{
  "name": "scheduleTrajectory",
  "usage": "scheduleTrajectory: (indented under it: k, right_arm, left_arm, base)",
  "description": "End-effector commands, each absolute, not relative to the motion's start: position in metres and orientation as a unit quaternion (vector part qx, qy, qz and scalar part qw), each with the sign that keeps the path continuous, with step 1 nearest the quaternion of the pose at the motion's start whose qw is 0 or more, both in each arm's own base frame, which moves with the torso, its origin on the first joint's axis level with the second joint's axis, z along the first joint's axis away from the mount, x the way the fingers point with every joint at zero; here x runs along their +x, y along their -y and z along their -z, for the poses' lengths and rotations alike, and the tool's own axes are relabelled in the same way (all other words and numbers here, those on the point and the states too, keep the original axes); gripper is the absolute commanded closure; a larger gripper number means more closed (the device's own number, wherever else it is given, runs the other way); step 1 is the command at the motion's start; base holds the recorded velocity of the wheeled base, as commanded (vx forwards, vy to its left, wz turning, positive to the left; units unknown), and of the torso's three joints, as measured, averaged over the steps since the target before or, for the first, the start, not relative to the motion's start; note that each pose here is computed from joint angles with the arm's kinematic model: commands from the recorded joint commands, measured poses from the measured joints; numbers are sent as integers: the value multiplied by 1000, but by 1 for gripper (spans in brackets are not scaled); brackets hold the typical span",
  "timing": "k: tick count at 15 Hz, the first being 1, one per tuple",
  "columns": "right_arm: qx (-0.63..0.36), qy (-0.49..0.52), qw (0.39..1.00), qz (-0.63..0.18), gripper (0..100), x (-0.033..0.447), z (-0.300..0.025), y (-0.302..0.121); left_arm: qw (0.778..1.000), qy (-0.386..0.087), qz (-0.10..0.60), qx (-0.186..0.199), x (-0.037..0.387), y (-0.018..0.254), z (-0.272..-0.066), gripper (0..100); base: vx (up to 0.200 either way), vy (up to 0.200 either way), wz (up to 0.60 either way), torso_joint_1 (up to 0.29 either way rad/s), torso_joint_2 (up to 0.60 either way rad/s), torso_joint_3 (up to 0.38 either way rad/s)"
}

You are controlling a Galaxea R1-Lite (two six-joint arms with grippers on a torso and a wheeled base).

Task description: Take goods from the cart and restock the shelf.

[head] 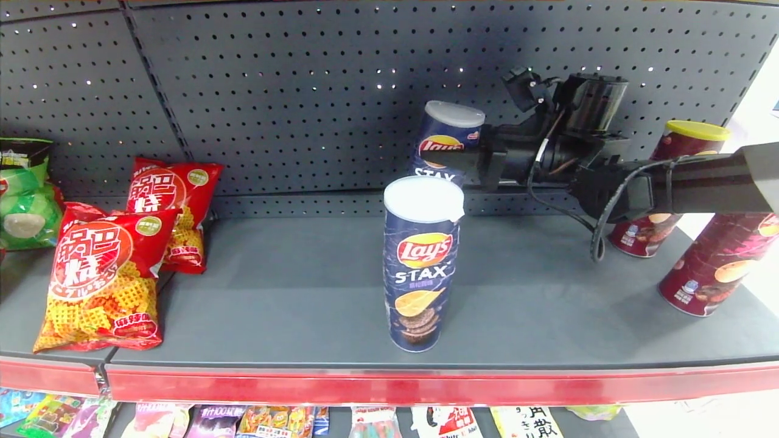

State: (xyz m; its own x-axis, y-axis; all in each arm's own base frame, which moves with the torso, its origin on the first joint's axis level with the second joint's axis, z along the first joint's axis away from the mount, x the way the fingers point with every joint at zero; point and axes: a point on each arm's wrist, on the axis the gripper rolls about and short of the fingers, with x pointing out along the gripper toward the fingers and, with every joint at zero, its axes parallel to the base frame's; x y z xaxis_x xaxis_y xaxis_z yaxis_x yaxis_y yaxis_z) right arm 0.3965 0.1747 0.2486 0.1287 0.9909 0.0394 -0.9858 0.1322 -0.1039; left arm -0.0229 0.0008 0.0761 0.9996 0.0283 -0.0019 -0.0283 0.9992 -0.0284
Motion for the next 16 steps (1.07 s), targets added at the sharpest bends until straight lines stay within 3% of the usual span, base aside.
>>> scheduleTrajectory:
  k: [1, 14, 15, 16]
  right_arm:
    - [-23, 46, 752, -657, 100, 393, -246, -186]
    - [-26, 6, 750, -661, 100, 386, -211, -199]
    - [-25, 4, 749, -662, 0, 386, -209, -200]
    - [-25, 4, 749, -662, 0, 385, -209, -200]
  left_arm:
    - [1000, -3, -15, -15, -23, -1, -76, 0]
    - [1000, -2, -15, -15, -23, -1, -76, 0]
    - [1000, -2, -15, -15, -23, -1, -76, 0]
    - [1000, -2, -15, -15, -23, -1, -76, 0]
  base:
    - [0, 0, 0, 0, 0, 0]
    - [0, 0, 0, 0, 0, 0]
    - [0, 0, 0, 0, 0, 0]
    - [0, 0, 0, 0, 0, 0]
